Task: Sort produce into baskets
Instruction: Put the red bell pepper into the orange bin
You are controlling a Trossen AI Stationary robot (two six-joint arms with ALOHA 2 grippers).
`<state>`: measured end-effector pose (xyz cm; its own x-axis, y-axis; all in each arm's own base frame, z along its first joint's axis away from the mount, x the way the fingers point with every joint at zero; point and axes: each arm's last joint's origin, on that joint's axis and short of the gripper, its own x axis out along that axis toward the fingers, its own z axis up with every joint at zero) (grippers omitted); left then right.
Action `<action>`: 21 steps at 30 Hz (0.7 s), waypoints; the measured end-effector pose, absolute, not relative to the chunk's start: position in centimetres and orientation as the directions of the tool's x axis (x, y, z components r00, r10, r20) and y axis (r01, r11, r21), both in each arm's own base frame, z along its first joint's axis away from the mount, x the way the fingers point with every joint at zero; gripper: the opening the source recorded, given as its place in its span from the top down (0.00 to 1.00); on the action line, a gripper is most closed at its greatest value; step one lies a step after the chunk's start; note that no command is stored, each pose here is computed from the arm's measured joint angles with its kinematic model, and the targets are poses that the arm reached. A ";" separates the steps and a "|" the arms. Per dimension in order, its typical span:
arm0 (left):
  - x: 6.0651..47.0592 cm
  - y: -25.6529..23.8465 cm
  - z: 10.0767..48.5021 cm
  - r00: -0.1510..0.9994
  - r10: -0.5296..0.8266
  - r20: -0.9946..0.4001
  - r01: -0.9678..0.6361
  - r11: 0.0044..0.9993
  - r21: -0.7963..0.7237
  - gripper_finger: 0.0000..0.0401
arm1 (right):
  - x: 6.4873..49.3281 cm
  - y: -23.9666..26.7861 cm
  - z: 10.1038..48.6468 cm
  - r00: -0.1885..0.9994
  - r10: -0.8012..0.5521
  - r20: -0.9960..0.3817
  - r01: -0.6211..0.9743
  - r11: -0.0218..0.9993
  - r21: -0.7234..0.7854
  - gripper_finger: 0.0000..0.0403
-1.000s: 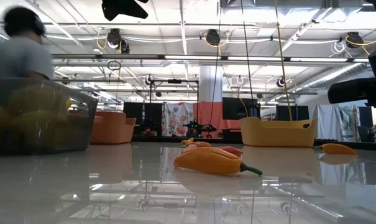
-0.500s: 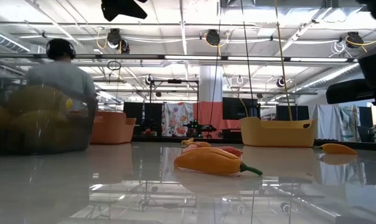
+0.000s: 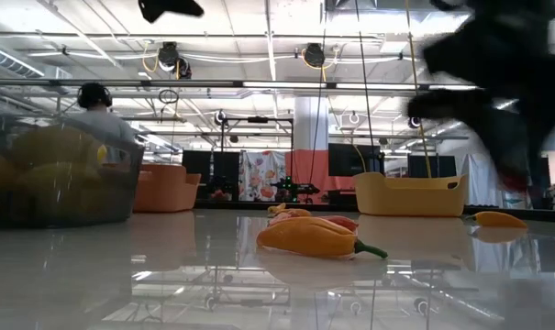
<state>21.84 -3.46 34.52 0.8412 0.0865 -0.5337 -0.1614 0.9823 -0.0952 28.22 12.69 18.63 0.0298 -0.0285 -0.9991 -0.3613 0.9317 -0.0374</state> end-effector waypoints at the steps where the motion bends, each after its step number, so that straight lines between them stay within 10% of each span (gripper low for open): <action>1: 21.3 -3.4 35.0 0.852 0.084 -0.516 -0.157 0.983 -0.099 0.47 | 29.2 12.2 19.4 0.087 -0.048 -0.995 -0.361 0.929 -0.076 0.87; 11: 16.5 -2.3 37.7 0.912 0.128 -0.391 -0.182 0.978 -0.105 0.47 | 38.9 1.4 26.2 0.729 -0.169 -0.663 0.016 0.973 -0.230 0.87; 21: 15.7 -2.1 37.4 0.889 0.139 -0.436 -0.205 0.973 -0.107 0.47 | 44.1 -7.5 26.0 0.939 -0.208 -0.274 0.204 0.978 -0.042 0.87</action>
